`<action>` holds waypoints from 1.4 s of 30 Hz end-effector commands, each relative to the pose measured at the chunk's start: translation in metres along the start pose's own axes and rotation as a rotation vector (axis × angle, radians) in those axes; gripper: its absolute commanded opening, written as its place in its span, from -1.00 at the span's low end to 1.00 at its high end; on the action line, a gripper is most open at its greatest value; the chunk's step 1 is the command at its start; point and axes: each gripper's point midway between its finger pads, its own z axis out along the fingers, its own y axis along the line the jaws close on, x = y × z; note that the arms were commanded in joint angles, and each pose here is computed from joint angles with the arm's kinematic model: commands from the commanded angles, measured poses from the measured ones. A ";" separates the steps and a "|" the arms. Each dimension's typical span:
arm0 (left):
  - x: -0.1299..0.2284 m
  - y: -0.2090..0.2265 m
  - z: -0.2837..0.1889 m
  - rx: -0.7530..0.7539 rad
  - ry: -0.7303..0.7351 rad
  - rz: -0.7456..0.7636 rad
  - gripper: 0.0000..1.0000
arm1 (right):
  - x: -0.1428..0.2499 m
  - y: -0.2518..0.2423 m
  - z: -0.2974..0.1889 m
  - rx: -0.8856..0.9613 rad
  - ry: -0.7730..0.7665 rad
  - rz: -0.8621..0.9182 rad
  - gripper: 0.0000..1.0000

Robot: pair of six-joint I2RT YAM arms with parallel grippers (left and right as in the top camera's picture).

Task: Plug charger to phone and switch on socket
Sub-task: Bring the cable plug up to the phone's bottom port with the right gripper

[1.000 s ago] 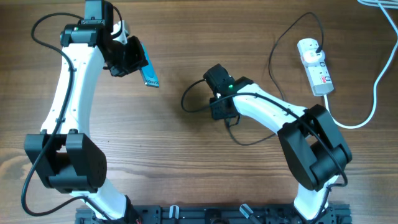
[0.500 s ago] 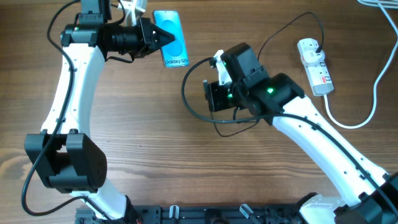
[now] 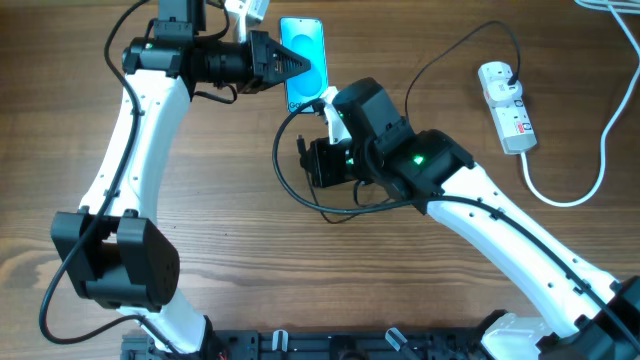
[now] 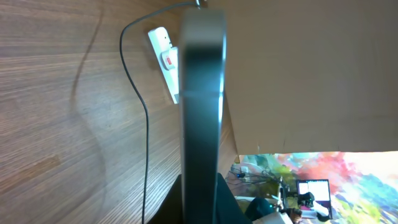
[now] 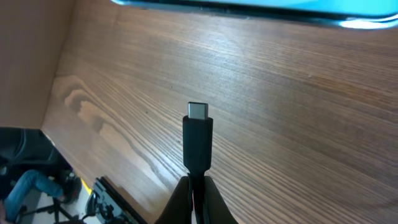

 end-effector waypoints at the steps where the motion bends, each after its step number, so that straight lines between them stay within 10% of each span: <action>1: -0.002 -0.011 -0.004 0.042 -0.002 0.048 -0.92 | -0.022 -0.002 -0.031 0.067 -0.139 -0.006 -0.91; 42: 0.004 -0.043 0.007 0.173 0.043 0.112 -0.92 | -0.023 0.000 -0.037 0.064 -0.164 0.037 -0.91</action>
